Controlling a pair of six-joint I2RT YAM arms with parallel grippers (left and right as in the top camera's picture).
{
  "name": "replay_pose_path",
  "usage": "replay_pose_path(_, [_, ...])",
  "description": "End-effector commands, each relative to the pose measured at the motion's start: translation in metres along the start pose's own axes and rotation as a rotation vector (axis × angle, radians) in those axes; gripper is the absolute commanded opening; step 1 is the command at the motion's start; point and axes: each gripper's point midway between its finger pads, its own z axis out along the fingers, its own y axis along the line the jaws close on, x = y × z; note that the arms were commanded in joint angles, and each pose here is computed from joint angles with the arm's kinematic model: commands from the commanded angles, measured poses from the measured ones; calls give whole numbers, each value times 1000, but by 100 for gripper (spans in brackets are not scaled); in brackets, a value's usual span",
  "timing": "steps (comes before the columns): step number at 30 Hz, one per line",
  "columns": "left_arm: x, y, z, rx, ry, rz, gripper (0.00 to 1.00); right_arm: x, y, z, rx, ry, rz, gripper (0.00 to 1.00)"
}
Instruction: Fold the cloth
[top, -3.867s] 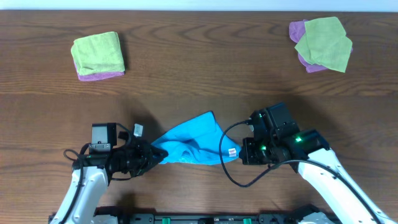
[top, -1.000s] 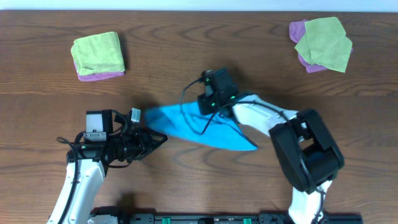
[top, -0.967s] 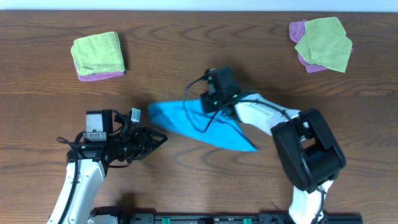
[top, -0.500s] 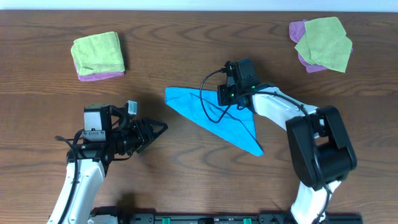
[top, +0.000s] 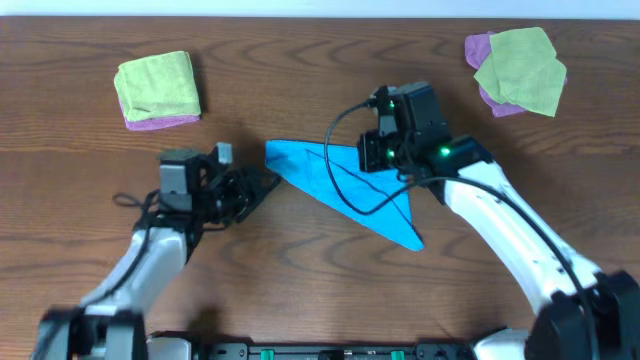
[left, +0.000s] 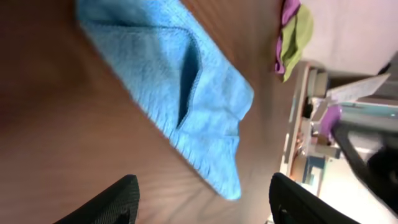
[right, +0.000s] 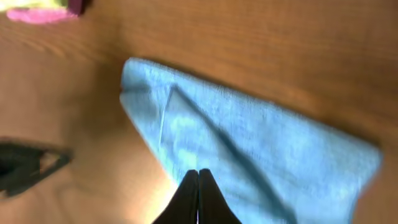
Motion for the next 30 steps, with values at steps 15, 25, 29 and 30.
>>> replay_pose_path(15, [3, -5, 72, 53, 30, -4, 63, 50, 44, -20, -78, 151, -65, 1])
replay_pose_path(25, [3, -9, 81, 27, -14, 34, 61, 46, 53, -32, -114, 126, -73, 2])
replay_pose_path(29, [2, -8, 83, 16, -26, 38, 61, 46, 54, -37, -116, 118, -75, 2])
replay_pose_path(30, [2, -8, 83, 15, -31, 39, 61, 46, 54, -38, -117, 116, -76, 1])
